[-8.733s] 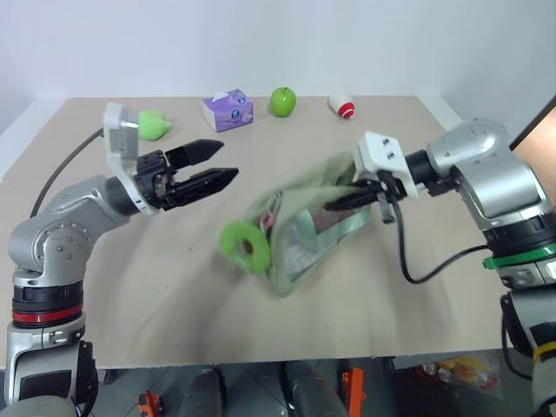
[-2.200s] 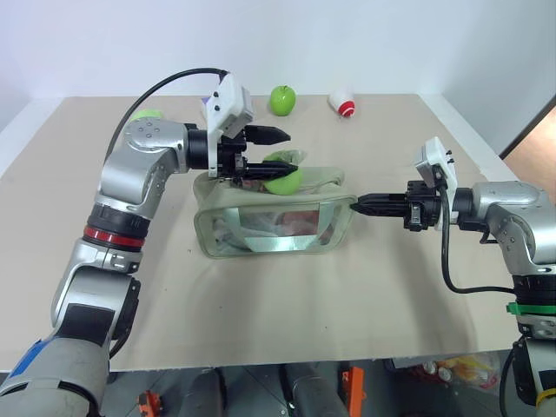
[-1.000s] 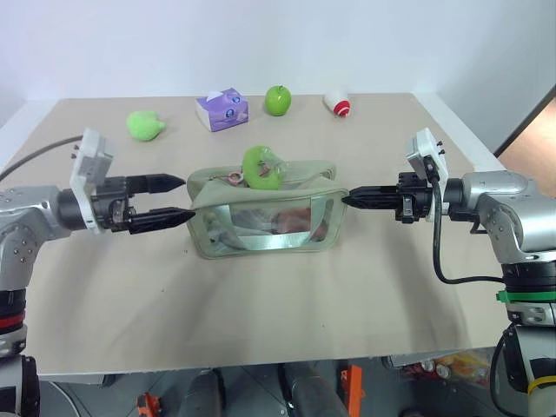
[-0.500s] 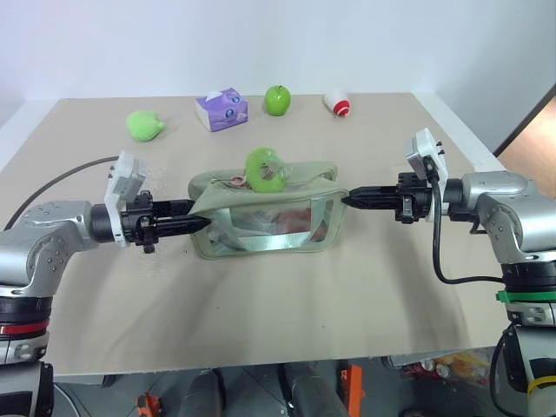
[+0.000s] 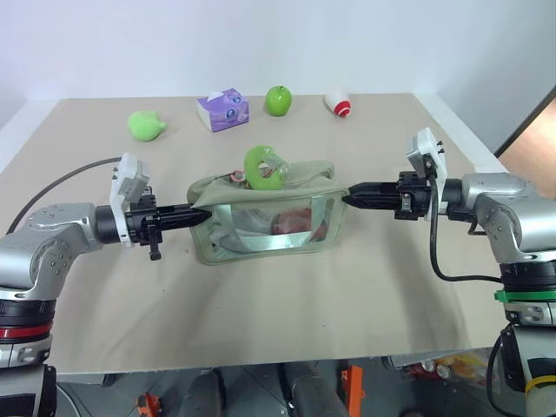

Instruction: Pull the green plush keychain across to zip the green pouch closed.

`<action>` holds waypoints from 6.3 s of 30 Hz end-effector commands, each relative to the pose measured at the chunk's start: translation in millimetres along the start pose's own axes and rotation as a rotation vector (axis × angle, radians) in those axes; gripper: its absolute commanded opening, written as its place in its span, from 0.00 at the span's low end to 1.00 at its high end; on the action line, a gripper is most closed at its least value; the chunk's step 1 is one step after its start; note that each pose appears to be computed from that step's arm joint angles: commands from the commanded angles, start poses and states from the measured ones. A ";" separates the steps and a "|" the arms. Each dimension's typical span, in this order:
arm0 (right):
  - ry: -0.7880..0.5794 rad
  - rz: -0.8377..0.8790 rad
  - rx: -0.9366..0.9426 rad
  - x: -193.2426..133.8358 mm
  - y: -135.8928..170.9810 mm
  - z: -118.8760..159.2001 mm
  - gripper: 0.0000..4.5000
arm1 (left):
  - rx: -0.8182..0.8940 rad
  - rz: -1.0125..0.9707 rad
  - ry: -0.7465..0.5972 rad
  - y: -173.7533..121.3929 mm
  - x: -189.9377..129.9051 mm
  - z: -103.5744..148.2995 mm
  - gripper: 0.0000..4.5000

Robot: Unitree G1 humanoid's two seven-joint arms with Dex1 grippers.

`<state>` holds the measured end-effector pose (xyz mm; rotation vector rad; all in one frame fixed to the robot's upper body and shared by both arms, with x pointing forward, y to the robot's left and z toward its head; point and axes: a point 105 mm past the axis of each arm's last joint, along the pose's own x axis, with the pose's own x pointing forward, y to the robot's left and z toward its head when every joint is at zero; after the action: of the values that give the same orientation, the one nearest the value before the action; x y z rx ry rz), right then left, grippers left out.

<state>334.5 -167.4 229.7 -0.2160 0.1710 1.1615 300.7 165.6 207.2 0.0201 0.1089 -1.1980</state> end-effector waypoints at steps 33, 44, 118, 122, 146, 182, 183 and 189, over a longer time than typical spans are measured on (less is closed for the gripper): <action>0.068 0.264 -0.127 57.7 -6.3 91.5 0.60 | 0.028 0.009 -0.047 -6.7 11.8 -1.6 0.00; 0.079 0.331 -0.113 64.9 -2.6 103.8 0.60 | 0.026 0.005 -0.051 -8.3 15.0 -3.9 0.00; 0.246 0.354 -0.083 77.8 -1.3 100.6 0.60 | 0.025 0.008 -0.091 -8.8 25.0 -3.8 0.00; 0.254 0.364 -0.093 83.0 0.6 100.6 0.60 | 0.024 0.008 -0.092 -8.2 25.4 -3.6 0.00; 0.241 0.299 -0.136 82.7 -13.1 101.6 0.01 | 0.008 0.004 -0.090 -6.9 29.1 -8.5 0.00; 0.425 -0.176 -0.544 -101.1 -39.1 89.4 0.01 | -0.011 -0.040 -0.066 -6.9 33.2 -13.8 0.00; 0.422 -0.198 -0.541 -105.3 -41.4 90.4 0.01 | -0.012 -0.040 -0.066 -6.9 33.0 -14.0 0.00; 0.506 -0.298 -0.535 -119.4 -58.5 61.2 0.01 | -0.017 -0.035 -0.079 -7.1 32.4 -13.0 0.00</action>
<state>346.0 -269.1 314.1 -0.9591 0.2897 0.8867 307.1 134.8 198.1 -0.0386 0.0215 -1.2276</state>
